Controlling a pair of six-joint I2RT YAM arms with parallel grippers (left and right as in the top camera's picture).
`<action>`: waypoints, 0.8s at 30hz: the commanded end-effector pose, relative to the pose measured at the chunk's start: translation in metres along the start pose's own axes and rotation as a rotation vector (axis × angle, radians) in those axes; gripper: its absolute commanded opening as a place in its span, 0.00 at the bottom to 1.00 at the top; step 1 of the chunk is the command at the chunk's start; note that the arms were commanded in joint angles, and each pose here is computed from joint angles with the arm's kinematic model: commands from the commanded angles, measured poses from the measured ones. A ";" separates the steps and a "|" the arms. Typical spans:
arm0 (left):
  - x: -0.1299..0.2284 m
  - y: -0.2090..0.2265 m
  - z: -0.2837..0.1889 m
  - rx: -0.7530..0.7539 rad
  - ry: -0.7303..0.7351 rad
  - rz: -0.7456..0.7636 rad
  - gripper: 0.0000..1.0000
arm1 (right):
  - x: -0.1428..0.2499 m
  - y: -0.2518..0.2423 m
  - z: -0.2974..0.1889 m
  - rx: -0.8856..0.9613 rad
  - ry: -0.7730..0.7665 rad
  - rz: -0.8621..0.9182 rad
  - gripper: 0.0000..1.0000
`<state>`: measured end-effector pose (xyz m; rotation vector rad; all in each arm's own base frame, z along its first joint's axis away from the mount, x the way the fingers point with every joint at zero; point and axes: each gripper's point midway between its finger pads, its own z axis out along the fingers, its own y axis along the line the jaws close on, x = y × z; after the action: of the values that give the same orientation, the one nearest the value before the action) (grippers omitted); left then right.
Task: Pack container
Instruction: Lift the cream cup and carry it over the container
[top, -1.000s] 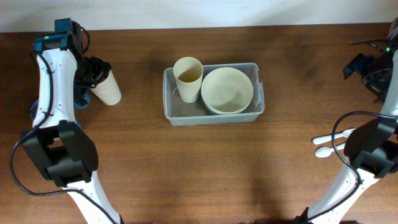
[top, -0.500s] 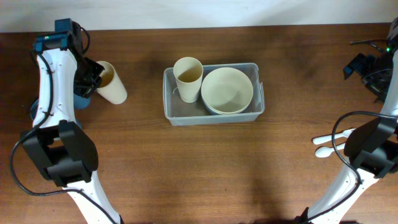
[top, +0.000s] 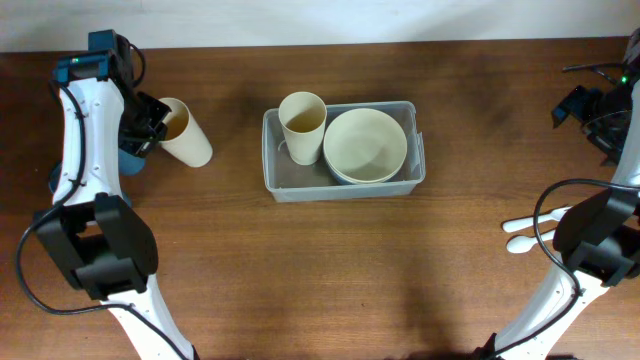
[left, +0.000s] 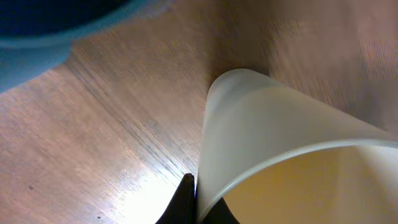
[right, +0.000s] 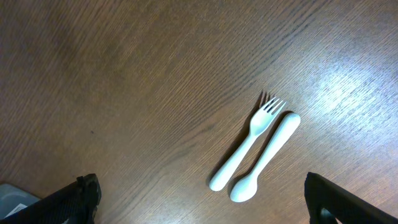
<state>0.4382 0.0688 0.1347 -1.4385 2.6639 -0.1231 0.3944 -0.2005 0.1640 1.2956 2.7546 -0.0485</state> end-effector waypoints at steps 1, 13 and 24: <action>-0.007 -0.018 -0.024 0.095 -0.029 0.097 0.02 | -0.002 -0.006 -0.003 0.012 -0.013 0.015 0.99; 0.003 -0.049 -0.144 0.304 -0.279 0.368 0.02 | -0.002 -0.006 -0.003 0.012 -0.013 0.015 0.99; 0.103 -0.083 -0.236 0.483 -0.442 0.791 0.01 | -0.002 -0.006 -0.003 0.012 -0.013 0.015 0.99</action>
<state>0.4300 -0.0358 0.3522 -0.4168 2.4080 -0.3105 0.3944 -0.2005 0.1640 1.2956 2.7546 -0.0485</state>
